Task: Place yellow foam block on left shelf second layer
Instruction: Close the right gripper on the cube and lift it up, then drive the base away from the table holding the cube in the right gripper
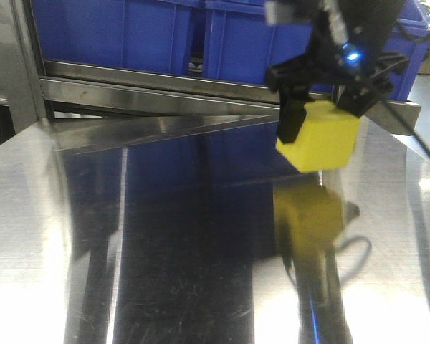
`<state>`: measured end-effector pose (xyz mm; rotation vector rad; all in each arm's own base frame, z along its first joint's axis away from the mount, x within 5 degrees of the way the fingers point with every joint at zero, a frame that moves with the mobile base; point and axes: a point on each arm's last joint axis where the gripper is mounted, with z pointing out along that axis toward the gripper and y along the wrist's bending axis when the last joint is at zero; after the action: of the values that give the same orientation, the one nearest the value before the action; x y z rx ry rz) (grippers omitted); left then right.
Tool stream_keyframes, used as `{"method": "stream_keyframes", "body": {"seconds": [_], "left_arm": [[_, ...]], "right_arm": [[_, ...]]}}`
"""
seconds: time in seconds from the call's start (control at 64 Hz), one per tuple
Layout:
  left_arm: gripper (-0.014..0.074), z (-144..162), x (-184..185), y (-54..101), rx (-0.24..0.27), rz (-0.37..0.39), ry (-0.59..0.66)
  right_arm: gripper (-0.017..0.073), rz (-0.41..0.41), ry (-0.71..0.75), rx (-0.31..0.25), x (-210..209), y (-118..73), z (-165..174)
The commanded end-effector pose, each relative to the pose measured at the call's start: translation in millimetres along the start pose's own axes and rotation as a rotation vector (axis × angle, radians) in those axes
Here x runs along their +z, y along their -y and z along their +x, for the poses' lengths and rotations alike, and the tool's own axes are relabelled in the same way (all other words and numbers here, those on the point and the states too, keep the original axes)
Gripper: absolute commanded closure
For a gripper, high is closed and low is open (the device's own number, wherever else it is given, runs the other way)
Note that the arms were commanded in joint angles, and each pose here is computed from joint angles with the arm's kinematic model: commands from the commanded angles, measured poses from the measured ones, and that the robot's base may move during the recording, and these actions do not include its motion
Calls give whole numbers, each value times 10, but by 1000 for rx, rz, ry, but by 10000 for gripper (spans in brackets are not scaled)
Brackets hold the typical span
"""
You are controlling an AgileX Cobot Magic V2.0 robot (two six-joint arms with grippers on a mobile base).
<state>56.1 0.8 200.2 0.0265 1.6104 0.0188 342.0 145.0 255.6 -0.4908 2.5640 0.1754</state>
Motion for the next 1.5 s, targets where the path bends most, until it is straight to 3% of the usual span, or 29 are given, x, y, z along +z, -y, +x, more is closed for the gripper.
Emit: {"method": "stream_keyframes", "body": {"seconds": [0.0, 0.453, 0.64, 0.734, 0.89, 1.483], "left_arm": [[457, 4, 2, 20, -7, 21, 70], [457, 4, 2, 20, -7, 21, 70], [457, 4, 2, 20, -7, 21, 70], [457, 4, 2, 20, -7, 21, 70], [457, 4, 2, 20, -7, 21, 70], [457, 4, 2, 20, -7, 21, 70]], "right_arm": [[323, -5, 251, 19, -511, 32, -19], [323, 5, 763, 20, -1638, 49, 1412], [323, 37, 974, -34, -2001, 50, 2055], [323, 61, 1011, -58, -2073, 57, 2296], [323, 72, 1037, -63, -2148, 60, 2445], [323, 72, 1058, -64, -2168, 59, 2445]]}}
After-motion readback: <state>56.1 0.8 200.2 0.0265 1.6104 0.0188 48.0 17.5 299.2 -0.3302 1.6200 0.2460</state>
